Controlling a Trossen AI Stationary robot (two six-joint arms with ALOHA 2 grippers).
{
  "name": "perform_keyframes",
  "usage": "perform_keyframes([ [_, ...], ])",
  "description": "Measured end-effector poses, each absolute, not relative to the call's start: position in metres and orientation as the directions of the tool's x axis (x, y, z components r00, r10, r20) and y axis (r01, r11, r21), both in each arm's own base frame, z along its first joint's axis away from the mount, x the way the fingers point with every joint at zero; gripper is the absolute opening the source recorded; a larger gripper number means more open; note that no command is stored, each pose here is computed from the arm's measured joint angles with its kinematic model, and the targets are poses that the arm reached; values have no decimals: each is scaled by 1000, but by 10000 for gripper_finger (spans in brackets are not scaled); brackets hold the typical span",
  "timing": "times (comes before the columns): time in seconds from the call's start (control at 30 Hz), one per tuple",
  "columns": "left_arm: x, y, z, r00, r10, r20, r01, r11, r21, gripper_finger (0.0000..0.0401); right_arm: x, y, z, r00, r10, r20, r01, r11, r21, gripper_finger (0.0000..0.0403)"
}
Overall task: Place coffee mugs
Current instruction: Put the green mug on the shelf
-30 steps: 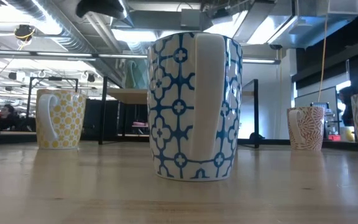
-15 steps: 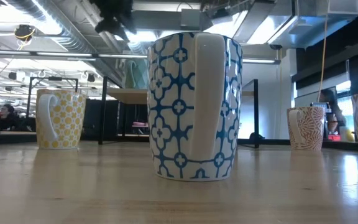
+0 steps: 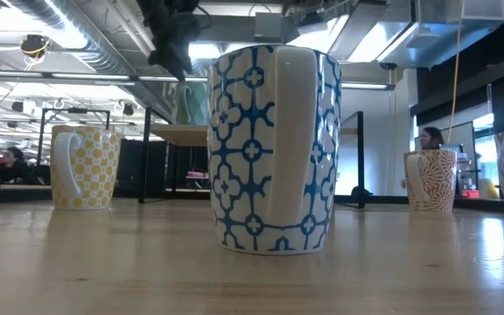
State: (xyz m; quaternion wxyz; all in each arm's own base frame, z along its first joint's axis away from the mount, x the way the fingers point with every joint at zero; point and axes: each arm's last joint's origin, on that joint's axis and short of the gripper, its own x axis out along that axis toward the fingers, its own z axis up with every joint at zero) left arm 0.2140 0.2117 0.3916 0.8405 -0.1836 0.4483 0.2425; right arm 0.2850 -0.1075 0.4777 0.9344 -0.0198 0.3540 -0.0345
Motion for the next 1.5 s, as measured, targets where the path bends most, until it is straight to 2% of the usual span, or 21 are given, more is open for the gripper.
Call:
perform_keyframes([
  [0.33,230,230,370,424,238,-874,-563,825,-49,194,285,-108,478,743,-92,-663,65,996,-65,168],
  [0.5,235,239,365,401,293,-868,-586,811,3,194,285,-108,477,743,-91,-663,65,996,-64,168],
  [0.77,236,232,360,384,235,-893,-574,818,-32,194,285,-108,477,742,-91,-664,65,996,-64,168],
  [1.07,242,228,362,401,248,-882,-559,829,-21,194,285,-108,477,742,-91,-664,61,996,-69,168],
  [1.3,243,215,382,428,263,-865,-536,844,-9,194,285,-108,477,742,-91,-664,60,996,-69,168],
  [1.5,232,219,415,443,389,-808,-560,824,90,194,285,-108,477,742,-89,-664,59,996,-68,168],
])
